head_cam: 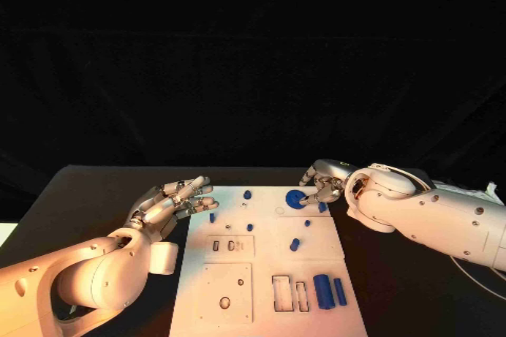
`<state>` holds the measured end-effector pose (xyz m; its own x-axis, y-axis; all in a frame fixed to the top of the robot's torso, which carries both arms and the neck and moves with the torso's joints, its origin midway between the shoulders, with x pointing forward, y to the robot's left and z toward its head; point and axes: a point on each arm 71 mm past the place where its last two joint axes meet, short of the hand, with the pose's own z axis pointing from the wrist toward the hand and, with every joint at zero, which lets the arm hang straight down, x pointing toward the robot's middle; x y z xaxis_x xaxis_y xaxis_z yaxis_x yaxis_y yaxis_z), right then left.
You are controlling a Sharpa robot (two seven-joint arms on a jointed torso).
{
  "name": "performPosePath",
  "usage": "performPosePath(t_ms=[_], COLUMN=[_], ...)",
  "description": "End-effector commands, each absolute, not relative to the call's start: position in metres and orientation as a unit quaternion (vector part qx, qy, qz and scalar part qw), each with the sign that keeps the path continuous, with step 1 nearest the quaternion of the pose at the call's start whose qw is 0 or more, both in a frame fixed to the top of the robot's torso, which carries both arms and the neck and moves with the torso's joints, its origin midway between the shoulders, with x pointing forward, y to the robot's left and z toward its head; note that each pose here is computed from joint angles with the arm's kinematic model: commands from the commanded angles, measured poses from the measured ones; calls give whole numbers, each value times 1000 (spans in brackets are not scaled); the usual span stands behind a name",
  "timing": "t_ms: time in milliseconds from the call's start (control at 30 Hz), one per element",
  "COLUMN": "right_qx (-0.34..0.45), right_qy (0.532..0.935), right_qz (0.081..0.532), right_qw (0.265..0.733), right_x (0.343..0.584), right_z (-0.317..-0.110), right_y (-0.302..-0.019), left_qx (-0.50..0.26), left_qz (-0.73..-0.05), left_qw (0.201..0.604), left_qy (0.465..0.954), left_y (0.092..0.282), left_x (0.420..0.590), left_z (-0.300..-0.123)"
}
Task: Assemble the parts on the task board
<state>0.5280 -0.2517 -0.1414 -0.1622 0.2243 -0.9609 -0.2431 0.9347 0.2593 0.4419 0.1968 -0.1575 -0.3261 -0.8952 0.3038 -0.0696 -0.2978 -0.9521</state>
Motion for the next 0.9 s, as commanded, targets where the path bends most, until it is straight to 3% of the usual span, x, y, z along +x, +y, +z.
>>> performPosePath(t_ms=[33, 900], right_qx=[-11, -36], right_qy=[753, 752], right_qz=[175, 169], right_qw=[634, 636], right_x=[529, 532], right_z=[-145, -152], right_y=[-249, -237], left_qx=[-481, -481], left_qz=[-649, -649], left_qw=[315, 312], left_qy=[497, 499], left_y=[195, 193], left_x=[442, 442], left_z=[-156, -157])
